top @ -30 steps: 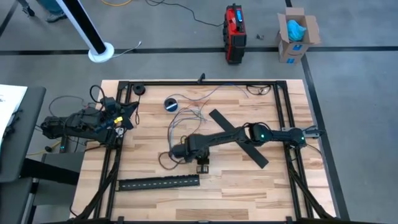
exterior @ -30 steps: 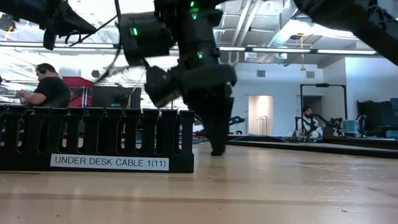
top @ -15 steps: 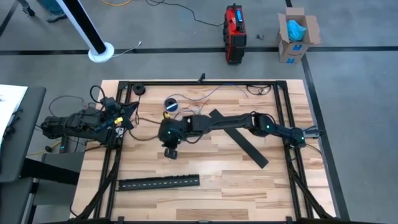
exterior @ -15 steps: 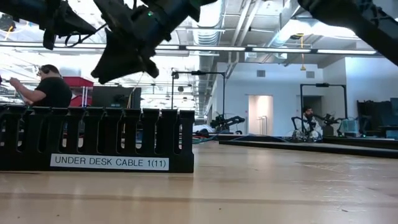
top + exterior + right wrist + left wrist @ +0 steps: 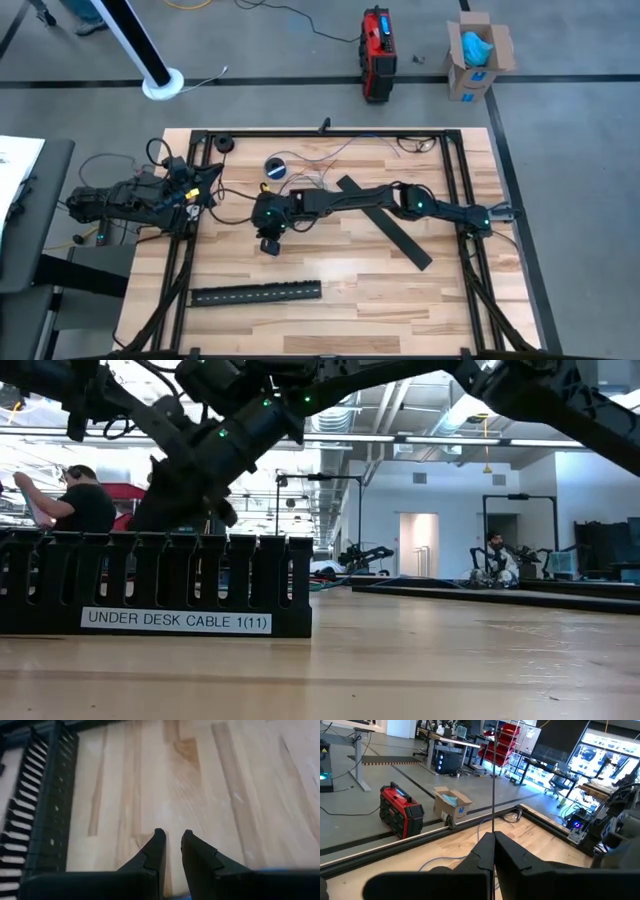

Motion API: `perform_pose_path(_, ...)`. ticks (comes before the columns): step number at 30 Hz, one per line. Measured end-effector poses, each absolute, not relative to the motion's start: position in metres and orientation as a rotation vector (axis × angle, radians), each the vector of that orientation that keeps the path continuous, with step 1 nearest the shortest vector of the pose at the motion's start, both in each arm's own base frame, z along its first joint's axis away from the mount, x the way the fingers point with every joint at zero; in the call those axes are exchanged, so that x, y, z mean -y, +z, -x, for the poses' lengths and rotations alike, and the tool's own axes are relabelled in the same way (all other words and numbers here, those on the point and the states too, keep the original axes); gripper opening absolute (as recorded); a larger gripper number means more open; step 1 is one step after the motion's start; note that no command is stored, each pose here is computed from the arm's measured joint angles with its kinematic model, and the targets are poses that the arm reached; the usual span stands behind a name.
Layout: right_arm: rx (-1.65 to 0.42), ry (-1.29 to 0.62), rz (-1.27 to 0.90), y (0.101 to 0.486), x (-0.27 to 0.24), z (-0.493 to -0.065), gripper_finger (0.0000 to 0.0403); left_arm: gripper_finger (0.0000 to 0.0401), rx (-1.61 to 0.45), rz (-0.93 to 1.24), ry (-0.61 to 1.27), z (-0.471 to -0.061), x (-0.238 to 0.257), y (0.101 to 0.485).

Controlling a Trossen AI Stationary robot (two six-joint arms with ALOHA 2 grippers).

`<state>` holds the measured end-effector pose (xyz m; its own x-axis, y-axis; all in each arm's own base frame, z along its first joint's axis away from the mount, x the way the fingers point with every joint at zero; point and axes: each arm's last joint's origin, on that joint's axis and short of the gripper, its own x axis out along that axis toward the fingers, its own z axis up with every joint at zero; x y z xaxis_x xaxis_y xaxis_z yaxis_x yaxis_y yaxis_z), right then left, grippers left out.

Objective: Ziptie cables
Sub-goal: Wrap the cable wires with the black zip tie

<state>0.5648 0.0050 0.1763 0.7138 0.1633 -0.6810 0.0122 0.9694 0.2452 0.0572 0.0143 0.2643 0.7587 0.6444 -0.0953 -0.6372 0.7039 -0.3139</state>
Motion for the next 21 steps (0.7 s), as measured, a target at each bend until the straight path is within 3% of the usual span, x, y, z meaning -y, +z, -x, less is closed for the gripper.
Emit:
perform_pose_path(6, -0.832, 0.119, -0.256, 0.155, -0.008, -0.565, 0.0054, 0.0000, 0.023, 0.343, 0.716, -0.057, -0.014, 0.264)
perform_pose_path(21, -0.929, 0.146, -0.197, 0.151, -0.009, -0.557, 0.0054, 0.0000, 0.025, 0.341, 0.734, -0.057, -0.015, 0.264)
